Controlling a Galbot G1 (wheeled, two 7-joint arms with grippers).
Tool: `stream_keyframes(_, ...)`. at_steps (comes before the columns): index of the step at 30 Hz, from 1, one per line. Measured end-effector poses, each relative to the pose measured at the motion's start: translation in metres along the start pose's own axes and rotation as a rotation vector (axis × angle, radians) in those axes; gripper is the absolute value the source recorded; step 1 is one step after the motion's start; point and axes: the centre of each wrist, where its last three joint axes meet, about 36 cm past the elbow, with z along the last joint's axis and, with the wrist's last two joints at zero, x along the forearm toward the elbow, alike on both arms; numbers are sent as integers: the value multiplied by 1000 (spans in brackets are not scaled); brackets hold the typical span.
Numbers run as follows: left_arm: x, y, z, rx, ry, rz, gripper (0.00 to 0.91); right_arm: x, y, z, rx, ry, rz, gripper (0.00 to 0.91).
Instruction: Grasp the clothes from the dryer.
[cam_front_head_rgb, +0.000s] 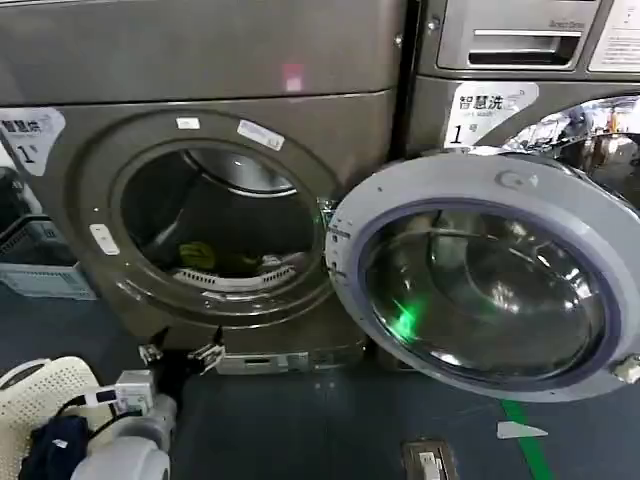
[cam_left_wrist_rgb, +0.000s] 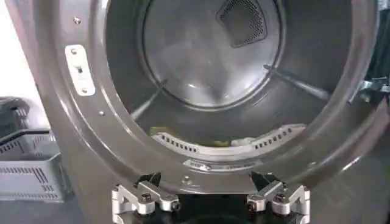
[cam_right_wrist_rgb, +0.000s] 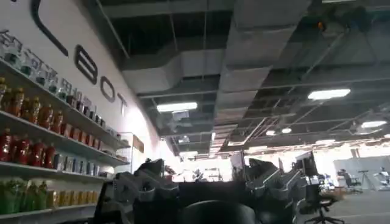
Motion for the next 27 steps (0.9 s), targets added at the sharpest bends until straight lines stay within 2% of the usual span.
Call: stream_keyframes(27,-4,-1,1,-6,3,-3,907,1,2,-2,4,1,-11,907)
